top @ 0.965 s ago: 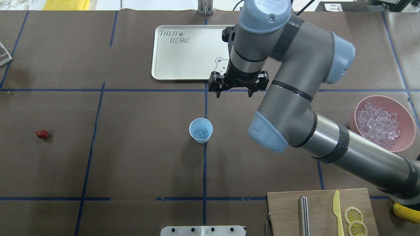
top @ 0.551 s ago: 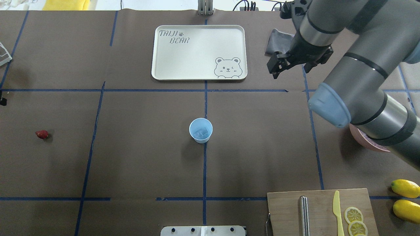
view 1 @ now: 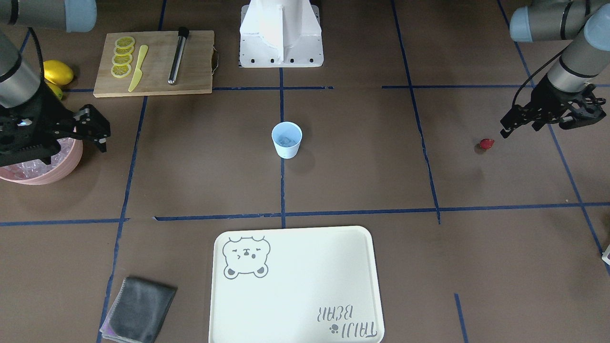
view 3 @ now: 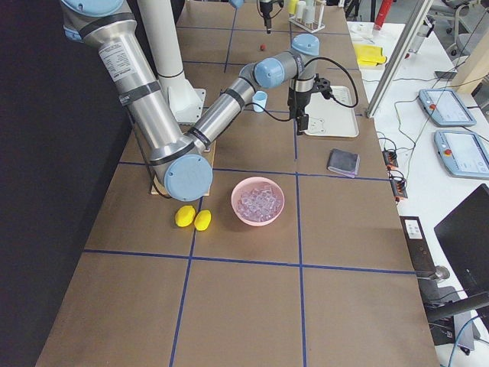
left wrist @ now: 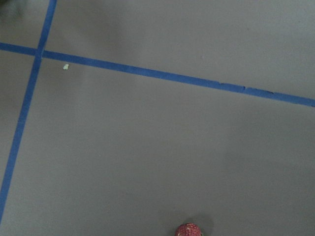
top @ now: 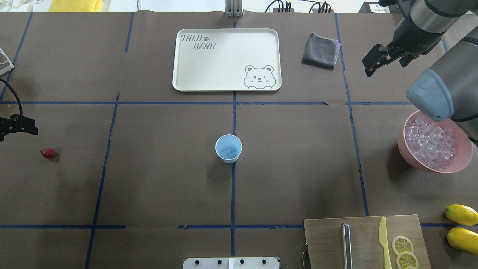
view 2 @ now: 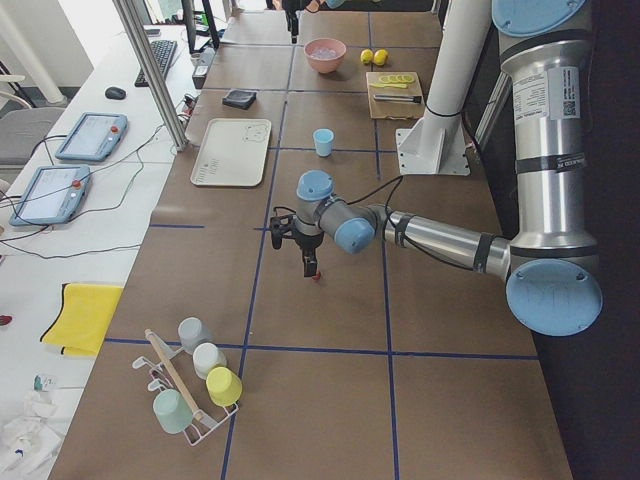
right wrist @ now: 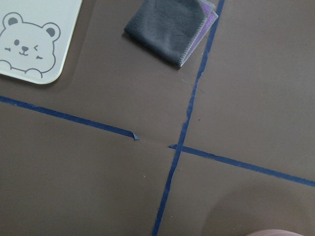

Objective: Put ice and strawberries in cup
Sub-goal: 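Raise the right gripper toward the bowl while the left gripper nears the strawberry, then lower the left gripper onto the red strawberry and grasp it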

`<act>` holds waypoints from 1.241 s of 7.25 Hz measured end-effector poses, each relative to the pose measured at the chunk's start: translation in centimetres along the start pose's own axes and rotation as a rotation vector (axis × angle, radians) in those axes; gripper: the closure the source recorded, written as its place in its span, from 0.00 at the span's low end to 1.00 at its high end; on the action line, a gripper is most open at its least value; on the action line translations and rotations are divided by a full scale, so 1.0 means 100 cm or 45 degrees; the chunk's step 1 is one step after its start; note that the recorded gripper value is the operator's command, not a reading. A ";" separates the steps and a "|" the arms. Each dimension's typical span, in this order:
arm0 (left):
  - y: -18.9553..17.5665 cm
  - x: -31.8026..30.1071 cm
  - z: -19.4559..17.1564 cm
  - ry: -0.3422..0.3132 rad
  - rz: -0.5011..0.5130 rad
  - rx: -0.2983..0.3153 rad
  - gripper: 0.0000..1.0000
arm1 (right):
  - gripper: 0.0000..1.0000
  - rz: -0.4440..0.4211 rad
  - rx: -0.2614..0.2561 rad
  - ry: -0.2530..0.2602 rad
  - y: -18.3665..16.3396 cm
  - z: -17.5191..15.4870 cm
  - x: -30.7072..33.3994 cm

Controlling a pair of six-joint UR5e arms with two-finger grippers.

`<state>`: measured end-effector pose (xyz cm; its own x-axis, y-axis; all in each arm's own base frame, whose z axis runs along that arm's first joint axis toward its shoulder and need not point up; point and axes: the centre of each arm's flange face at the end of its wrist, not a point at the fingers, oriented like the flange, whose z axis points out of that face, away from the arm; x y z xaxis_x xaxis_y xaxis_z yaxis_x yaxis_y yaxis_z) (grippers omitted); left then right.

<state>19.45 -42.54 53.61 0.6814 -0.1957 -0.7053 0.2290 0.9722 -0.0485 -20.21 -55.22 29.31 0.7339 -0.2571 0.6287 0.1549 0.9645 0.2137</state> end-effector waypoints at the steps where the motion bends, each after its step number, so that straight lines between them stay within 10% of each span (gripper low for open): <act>1: 0.010 0.008 0.013 -0.008 0.007 -0.006 0.00 | 0.00 0.001 -0.004 -0.001 0.003 -0.002 0.019; 9: 0.012 0.027 0.079 -0.044 0.040 -0.030 0.03 | 0.00 0.050 -0.017 0.006 0.012 -0.002 0.059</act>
<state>27.04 -42.95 57.18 0.7118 -0.1688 -0.6818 0.1908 0.9807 -0.0436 -15.56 -55.53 33.07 0.7428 -0.2185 0.6328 0.1342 0.9747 0.1790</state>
